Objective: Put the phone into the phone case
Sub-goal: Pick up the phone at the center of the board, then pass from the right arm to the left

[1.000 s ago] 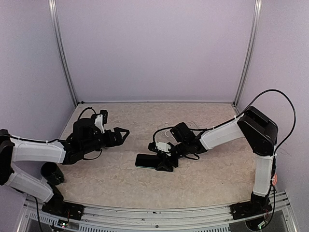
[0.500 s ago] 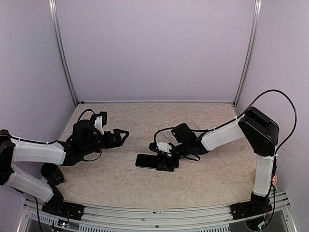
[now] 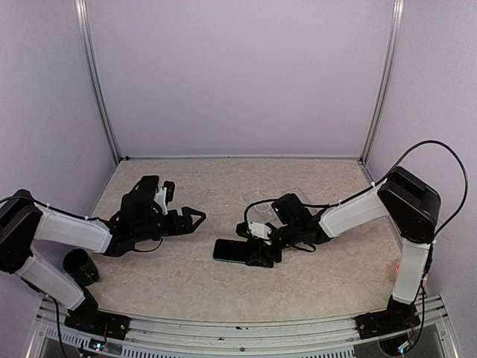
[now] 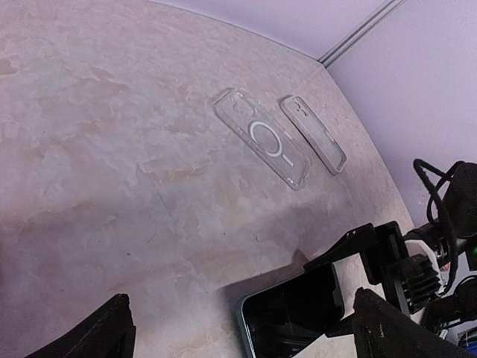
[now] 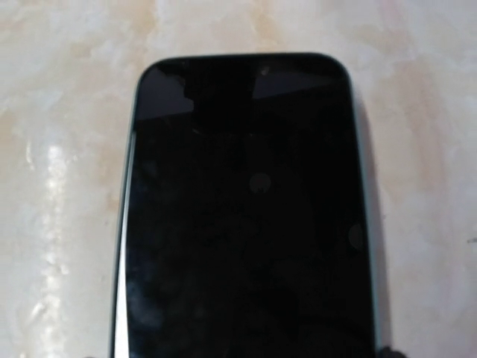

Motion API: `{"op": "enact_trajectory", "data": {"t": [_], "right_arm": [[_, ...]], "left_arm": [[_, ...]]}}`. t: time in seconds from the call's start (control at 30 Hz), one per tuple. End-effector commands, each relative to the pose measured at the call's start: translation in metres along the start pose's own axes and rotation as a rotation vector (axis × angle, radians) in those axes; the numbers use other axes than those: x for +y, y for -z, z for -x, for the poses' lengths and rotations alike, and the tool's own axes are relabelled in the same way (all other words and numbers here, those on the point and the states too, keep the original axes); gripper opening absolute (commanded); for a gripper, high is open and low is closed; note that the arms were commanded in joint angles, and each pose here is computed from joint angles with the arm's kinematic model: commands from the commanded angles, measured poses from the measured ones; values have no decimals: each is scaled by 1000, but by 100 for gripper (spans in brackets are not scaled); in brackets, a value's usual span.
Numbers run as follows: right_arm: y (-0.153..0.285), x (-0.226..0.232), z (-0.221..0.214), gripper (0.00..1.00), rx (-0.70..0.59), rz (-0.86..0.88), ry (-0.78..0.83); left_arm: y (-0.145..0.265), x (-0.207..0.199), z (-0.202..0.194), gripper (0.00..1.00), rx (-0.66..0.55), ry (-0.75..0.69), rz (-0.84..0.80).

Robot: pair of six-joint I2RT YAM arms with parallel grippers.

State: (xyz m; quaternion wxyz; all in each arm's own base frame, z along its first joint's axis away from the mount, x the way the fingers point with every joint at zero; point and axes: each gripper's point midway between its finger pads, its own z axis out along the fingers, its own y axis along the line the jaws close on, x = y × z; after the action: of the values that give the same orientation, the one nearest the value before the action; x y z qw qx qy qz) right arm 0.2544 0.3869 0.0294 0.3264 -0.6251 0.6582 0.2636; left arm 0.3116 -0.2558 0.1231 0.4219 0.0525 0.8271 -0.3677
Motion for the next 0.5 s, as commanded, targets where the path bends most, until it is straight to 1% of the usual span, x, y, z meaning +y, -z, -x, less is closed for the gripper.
{"op": "enact_trajectory", "data": {"t": [0.0, 0.27, 0.47], "right_arm": [[13, -2, 37, 72, -111, -42, 81], [22, -4, 45, 72, -143, -75, 100], [28, -3, 50, 72, -167, -96, 123]], "left_arm": [[-10, -10, -9, 99, 47, 32, -88], [-23, -19, -34, 99, 140, 54, -167], [-28, -30, -44, 98, 187, 66, -233]]}}
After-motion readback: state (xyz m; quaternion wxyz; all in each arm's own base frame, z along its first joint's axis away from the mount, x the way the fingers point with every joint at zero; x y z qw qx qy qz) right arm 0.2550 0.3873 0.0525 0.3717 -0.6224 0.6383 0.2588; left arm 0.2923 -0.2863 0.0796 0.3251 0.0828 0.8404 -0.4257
